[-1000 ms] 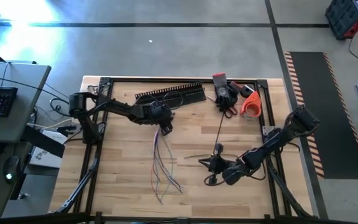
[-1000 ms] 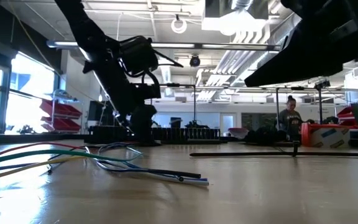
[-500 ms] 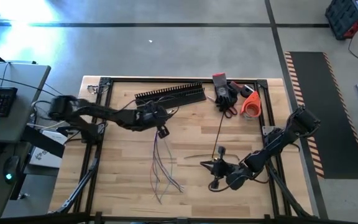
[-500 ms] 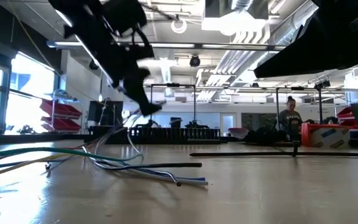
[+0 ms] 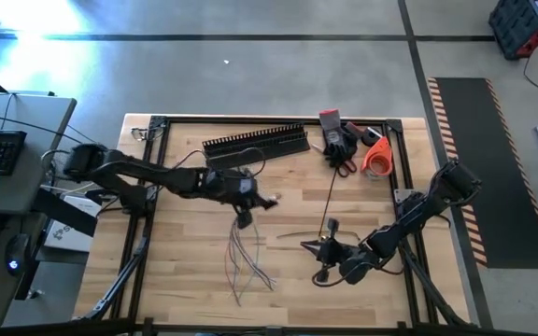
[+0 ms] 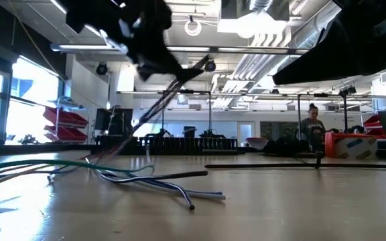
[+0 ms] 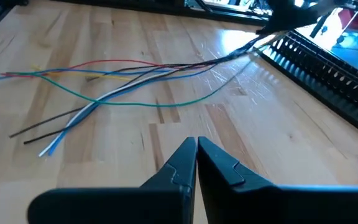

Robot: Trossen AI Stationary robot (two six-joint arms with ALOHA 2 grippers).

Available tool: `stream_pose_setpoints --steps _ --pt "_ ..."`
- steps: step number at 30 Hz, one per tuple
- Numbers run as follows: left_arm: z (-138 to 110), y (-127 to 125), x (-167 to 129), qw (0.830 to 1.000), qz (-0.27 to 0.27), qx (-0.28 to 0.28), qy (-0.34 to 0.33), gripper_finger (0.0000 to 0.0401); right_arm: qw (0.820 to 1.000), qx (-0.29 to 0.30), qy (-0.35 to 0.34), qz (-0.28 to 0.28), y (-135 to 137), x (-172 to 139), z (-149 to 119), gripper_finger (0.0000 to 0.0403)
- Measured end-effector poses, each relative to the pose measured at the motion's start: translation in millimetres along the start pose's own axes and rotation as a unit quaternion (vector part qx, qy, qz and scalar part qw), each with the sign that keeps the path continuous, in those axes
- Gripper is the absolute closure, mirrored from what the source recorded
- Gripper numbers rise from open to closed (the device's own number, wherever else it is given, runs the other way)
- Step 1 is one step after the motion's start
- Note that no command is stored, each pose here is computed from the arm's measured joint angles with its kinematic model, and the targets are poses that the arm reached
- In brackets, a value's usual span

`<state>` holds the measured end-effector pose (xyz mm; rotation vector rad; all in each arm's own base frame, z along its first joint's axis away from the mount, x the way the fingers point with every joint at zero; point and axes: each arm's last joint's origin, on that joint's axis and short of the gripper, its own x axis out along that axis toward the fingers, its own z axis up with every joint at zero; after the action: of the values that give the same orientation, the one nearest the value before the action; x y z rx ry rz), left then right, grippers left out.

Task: Ziptie cables
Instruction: Wrap the top black zip tie around the colored cable bundle

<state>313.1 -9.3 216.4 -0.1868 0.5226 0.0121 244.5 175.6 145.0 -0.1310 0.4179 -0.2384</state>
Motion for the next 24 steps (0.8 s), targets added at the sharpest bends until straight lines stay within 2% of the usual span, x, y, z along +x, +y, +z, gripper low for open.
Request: stream_pose_setpoints --steps 3,7,10,13,16,19,24 --pt "1 -2 26 0.998 -0.064 -0.013 -0.025 0.0401 1.0 -0.014 -0.017 -0.003 7 -11 1 0.0402" --pt "2 -5 69 0.997 -0.077 -0.007 -0.019 0.0401 0.998 -0.015 -0.057 -0.022 15 -39 6 0.0402" --pt "12 -13 97 0.995 -0.094 0.018 -0.025 0.0401 0.997 -0.012 -0.08 -0.021 20 -57 9 0.0402" --pt "28 -24 112 0.99 -0.132 0.038 -0.034 0.0401 0.996 -0.01 -0.089 -0.029 22 -64 9 0.0402" --pt "35 -32 118 0.988 -0.143 0.054 -0.017 0.0401 0.996 -0.006 -0.084 -0.032 21 -63 6 0.0398" --pt "30 -37 118 0.991 -0.12 0.063 0.003 0.0401 0.995 0.009 -0.09 -0.048 21 -64 6 0.0374" --pt "25 -47 119 0.99 -0.11 0.084 0.007 0.0401 0.993 0.056 -0.075 -0.071 13 -57 0 0.0294"
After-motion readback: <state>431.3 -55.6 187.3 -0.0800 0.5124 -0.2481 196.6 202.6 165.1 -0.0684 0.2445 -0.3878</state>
